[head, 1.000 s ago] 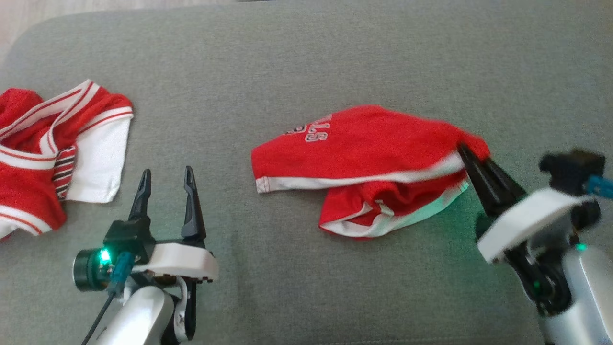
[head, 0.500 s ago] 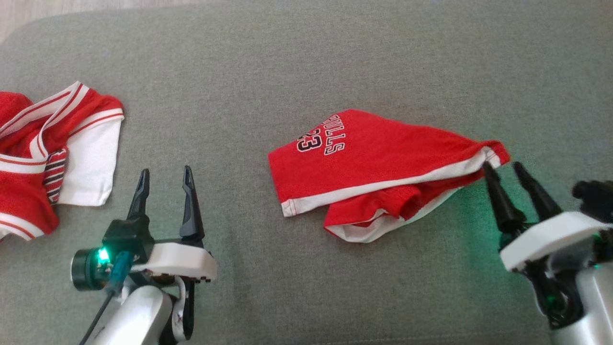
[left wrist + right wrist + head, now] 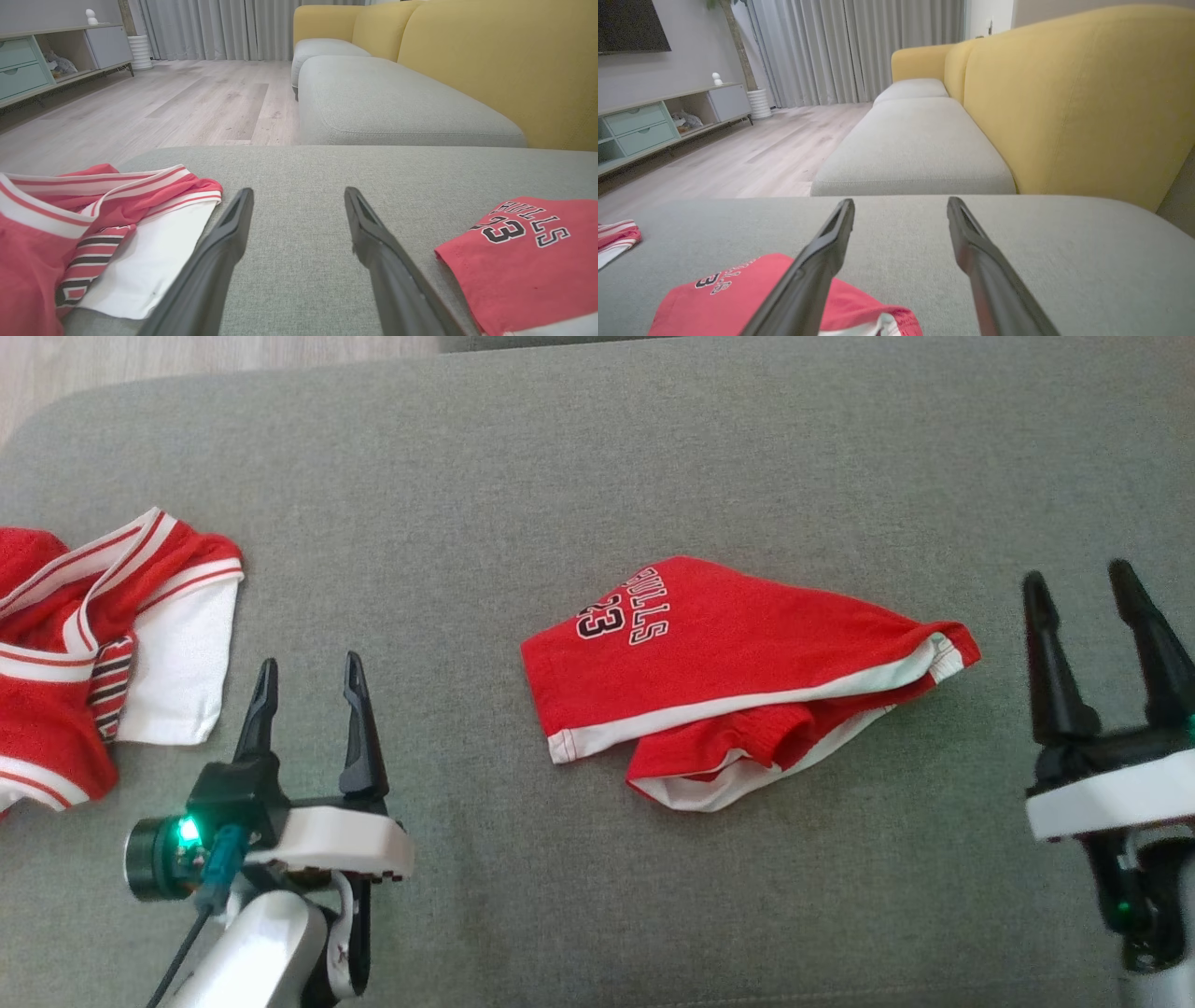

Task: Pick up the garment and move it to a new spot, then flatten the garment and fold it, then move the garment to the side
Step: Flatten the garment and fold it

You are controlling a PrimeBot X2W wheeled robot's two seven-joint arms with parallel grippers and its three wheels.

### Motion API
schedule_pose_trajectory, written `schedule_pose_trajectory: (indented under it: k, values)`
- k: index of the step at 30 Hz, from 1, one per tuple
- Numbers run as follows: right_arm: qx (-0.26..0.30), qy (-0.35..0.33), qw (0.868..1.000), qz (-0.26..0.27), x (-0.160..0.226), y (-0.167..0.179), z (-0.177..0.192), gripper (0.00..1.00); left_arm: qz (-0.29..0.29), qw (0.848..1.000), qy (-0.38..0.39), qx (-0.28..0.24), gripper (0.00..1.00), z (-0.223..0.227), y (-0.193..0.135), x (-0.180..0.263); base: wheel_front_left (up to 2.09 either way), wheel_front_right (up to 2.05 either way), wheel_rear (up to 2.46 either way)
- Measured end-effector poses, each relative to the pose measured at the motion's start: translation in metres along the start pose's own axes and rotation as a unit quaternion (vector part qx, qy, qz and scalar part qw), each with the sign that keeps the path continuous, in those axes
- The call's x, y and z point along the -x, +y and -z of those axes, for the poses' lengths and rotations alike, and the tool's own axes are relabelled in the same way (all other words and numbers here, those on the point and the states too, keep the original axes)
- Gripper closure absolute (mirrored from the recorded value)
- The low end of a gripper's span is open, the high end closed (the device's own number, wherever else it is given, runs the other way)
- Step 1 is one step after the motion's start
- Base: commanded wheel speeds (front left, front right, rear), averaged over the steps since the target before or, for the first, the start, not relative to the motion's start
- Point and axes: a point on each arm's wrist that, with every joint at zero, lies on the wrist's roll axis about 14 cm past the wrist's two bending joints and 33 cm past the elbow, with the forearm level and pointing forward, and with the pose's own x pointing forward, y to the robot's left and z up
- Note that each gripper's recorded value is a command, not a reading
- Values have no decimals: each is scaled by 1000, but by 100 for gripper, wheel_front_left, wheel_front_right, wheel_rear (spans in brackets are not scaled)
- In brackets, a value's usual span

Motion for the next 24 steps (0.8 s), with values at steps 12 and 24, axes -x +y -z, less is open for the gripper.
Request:
schedule_pose_trajectory:
  k: [12,24]
  values:
    - [0,-45,998,-42,6,40,-23,0,3,1000,-4,-6,0,-7,-1,0,0,0,0]
    - [-16,-42,998,-37,8,38,-20,0,13,1000,-7,-28,0,-10,-3,-1,0,0,0]
